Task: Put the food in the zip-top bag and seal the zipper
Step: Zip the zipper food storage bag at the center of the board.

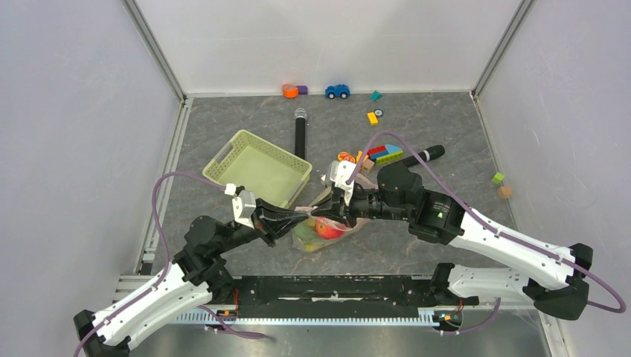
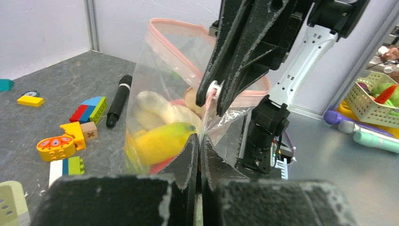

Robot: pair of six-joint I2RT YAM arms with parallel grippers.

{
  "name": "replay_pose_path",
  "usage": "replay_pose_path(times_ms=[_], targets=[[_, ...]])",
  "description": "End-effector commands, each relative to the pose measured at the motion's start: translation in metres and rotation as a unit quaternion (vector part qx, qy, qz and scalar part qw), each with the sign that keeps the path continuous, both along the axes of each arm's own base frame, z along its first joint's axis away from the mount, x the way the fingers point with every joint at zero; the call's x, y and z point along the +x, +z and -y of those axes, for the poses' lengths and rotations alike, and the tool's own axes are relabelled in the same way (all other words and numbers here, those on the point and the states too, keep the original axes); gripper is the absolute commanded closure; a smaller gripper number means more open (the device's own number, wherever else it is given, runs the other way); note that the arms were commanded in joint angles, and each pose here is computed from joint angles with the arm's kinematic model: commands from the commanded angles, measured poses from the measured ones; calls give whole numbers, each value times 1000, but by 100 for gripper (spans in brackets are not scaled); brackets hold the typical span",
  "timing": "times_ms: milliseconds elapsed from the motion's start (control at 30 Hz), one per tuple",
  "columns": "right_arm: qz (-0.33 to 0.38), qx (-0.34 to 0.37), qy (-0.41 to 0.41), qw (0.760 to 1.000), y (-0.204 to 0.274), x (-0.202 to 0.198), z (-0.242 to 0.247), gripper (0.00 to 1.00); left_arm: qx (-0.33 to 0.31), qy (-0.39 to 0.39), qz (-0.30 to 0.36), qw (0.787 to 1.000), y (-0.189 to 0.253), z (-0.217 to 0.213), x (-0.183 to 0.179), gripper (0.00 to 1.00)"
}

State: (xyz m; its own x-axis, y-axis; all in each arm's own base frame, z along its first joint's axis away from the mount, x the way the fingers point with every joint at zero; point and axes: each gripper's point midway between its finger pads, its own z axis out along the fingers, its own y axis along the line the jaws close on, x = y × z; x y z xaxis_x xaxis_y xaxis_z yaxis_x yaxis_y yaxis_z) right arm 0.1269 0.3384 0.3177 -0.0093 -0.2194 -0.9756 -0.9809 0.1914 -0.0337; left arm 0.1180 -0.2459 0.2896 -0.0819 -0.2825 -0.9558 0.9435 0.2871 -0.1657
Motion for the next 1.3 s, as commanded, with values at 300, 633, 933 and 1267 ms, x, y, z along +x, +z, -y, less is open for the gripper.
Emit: replay_pose_path(times_ms=[300, 633, 933, 1267], targets=[[44, 22, -52, 997, 33, 16, 19, 100, -38, 113, -26, 993, 0, -26, 31, 98], [40, 16, -65, 997, 29, 20, 19, 100, -43, 156, -49, 986, -6, -33, 45, 98], [44, 16, -66, 997, 30, 20, 23, 100, -46, 174, -54, 982, -6, -38, 50, 98], [45, 7, -76, 996, 26, 23, 24, 100, -49, 208, -63, 975, -12, -45, 60, 98]])
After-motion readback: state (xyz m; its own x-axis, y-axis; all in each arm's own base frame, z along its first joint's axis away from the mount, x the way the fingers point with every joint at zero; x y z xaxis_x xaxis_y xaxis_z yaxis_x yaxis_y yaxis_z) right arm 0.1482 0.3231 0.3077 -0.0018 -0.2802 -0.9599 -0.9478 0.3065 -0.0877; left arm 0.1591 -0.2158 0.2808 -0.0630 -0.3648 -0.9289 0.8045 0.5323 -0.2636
